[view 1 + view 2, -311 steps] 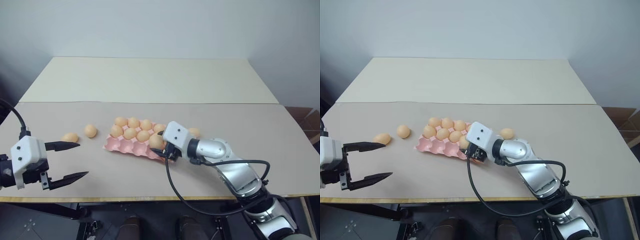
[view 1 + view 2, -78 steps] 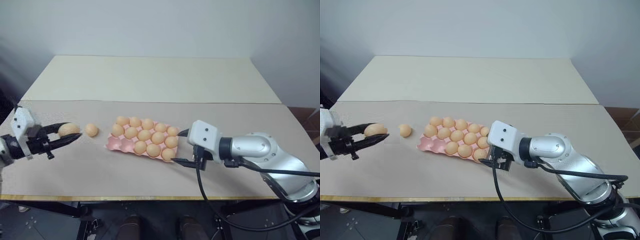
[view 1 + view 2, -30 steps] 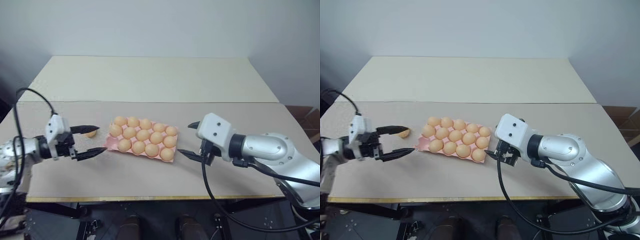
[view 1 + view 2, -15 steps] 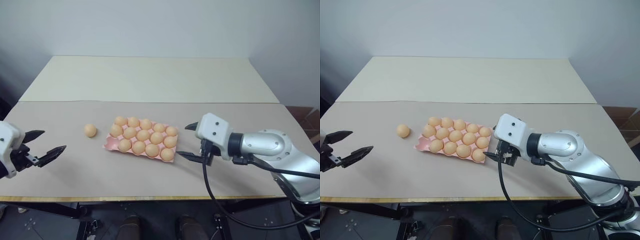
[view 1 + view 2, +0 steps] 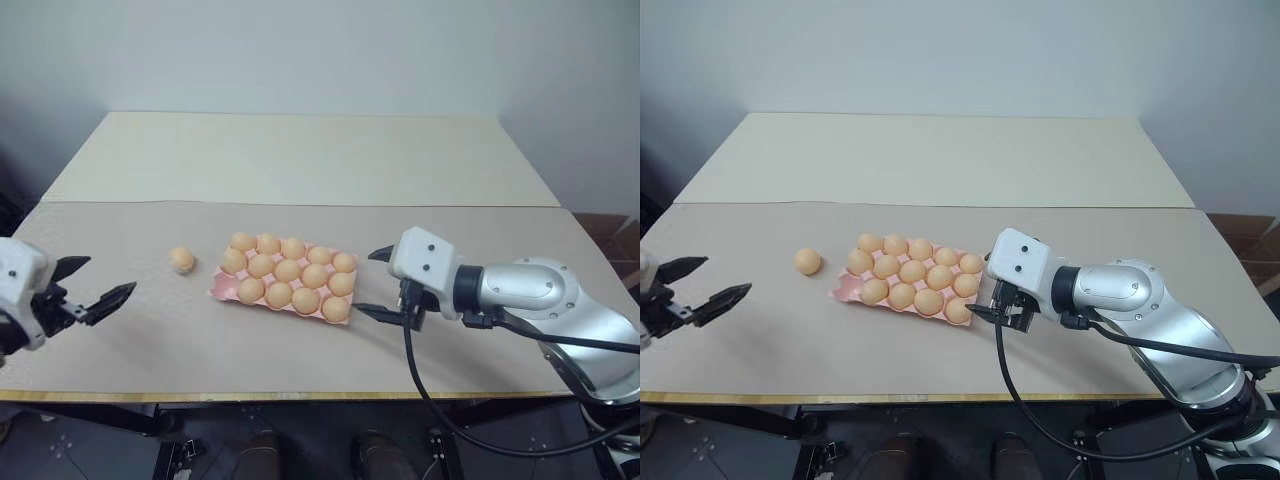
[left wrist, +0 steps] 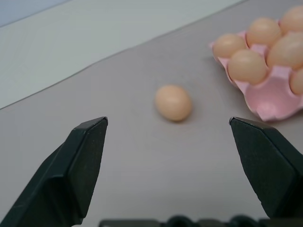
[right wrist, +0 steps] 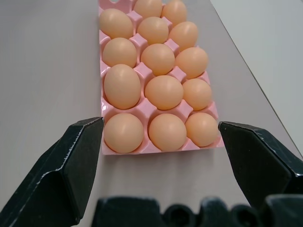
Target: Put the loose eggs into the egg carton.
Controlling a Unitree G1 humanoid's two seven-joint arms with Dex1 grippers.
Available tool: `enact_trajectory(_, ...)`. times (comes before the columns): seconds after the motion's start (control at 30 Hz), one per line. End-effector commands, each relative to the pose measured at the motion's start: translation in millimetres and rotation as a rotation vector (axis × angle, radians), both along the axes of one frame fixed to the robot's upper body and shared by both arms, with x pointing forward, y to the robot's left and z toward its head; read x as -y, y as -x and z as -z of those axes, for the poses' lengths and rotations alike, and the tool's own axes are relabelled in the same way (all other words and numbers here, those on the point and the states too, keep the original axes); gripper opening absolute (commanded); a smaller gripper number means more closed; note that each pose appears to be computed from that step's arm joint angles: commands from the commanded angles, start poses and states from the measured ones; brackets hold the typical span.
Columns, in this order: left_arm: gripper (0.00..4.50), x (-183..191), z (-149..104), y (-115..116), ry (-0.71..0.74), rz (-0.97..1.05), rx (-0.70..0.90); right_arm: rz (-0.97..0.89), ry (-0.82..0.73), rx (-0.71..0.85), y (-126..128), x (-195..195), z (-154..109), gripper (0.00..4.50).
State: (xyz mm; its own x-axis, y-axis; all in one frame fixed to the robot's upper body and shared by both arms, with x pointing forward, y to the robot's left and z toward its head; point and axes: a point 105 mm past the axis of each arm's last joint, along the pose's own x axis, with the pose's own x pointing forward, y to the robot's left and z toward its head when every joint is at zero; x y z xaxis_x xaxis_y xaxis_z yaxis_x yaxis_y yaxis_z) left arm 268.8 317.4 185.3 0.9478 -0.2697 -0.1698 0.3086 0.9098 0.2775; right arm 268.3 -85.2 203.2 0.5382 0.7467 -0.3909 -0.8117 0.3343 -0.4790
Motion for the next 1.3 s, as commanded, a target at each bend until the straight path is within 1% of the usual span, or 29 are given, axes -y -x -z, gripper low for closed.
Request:
enact_trajectory(0.03,4.48,6,4,-18,0.009,-0.041,0.049,-0.007,-0.019,0.079,1,-4,-13,4.50)
enact_trajectory(0.2,4.48,19,12,-43,0.088,-0.040,0.081,-0.002,-0.029,0.080,1,-7,-13,4.50)
enact_trajectory(0.27,4.48,21,17,-53,0.102,-0.054,0.067,0.003,-0.026,0.081,1,-7,-13,4.50)
enact_trajectory(0.47,4.48,20,27,-76,0.079,-0.110,0.036,0.023,-0.022,0.085,1,-4,-13,4.50)
enact_trajectory(0.7,4.48,23,43,-93,0.089,-0.115,-0.026,0.040,-0.017,0.084,1,-2,-12,4.50)
enact_trajectory(0.93,4.48,26,57,-100,0.076,-0.095,-0.050,0.056,-0.020,0.086,0,0,-12,4.50)
enact_trajectory(1.0,4.08,26,59,-101,0.078,-0.095,-0.051,0.060,-0.022,0.084,-1,0,-12,4.50)
enact_trajectory(1.07,3.58,30,60,-101,0.072,-0.064,-0.057,0.063,-0.024,0.082,-1,0,-11,4.50)
enact_trajectory(1.17,2.56,29,62,-102,0.053,-0.075,-0.058,0.065,-0.023,0.081,-1,0,-11,4.50)
enact_trajectory(1.23,2.04,26,61,-103,0.038,-0.088,-0.052,0.070,-0.026,0.080,-2,1,-11,4.50)
enact_trajectory(1.3,1.81,25,59,-103,0.027,-0.088,-0.034,0.071,-0.025,0.081,-2,1,-11,4.50)
